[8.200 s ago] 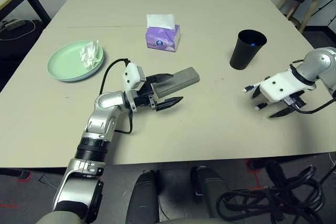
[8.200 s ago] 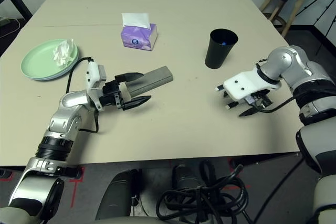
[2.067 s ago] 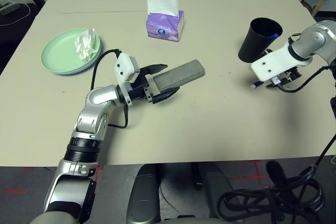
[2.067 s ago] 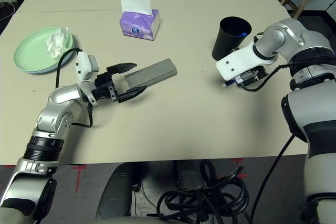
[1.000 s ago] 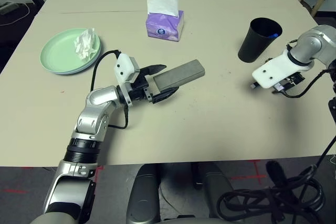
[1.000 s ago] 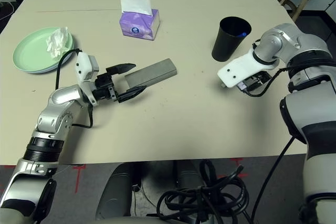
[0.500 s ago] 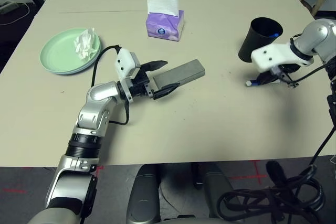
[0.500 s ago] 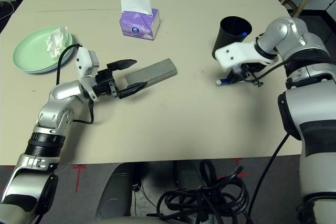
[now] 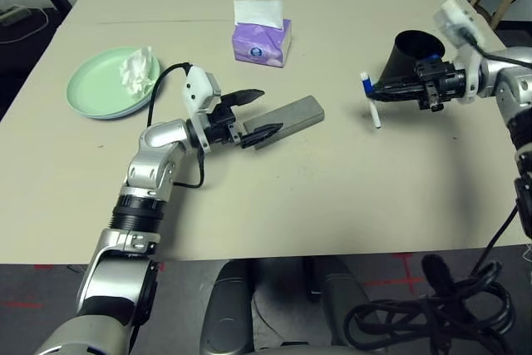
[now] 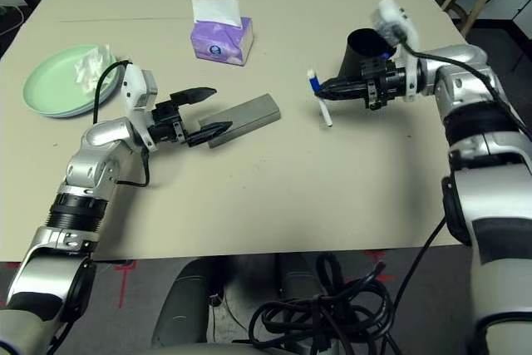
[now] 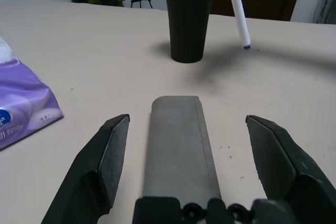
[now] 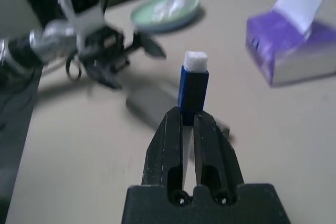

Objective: Organize and tidy the items on the table.

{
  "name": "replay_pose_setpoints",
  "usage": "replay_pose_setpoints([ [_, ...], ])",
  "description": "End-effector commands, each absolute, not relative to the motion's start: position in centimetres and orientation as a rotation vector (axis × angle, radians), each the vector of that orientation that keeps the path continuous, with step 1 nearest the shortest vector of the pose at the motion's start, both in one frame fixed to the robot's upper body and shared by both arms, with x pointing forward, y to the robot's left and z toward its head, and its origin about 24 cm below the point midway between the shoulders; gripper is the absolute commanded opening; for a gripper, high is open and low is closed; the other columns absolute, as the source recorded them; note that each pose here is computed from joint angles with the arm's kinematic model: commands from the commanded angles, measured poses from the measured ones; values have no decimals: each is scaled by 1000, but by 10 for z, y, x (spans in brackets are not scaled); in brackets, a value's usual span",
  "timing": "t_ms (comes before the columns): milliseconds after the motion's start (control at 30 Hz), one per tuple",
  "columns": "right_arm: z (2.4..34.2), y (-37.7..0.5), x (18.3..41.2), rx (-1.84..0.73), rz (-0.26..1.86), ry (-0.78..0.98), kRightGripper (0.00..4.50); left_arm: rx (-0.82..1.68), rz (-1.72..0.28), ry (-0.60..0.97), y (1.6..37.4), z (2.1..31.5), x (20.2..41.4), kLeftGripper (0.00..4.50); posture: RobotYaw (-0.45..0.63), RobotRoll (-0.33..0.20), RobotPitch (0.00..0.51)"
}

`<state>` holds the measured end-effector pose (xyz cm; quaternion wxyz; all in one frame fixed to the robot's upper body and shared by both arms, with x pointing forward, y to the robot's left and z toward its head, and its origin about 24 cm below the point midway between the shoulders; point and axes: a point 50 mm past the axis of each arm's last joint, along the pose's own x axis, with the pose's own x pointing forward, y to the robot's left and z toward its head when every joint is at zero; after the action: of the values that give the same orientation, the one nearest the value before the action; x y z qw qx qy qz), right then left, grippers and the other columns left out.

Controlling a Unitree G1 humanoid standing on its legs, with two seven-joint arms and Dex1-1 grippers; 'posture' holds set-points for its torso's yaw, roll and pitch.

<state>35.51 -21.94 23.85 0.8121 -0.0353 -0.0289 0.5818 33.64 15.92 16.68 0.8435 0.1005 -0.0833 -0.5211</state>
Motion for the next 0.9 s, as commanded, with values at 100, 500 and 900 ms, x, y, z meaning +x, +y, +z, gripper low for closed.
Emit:
replay_pose_setpoints([
  [100,250,-218,352,52,1034,-283,96,212,-1117,-156,159,161,340,4500,-32,0,108],
  [500,259,-221,358,132,532,-546,96,210,-1128,-148,157,158,342,4500,-47,0,103],
  [900,248,-210,374,89,140,-406,96,205,-1128,-149,157,157,341,4500,-46,0,107],
])
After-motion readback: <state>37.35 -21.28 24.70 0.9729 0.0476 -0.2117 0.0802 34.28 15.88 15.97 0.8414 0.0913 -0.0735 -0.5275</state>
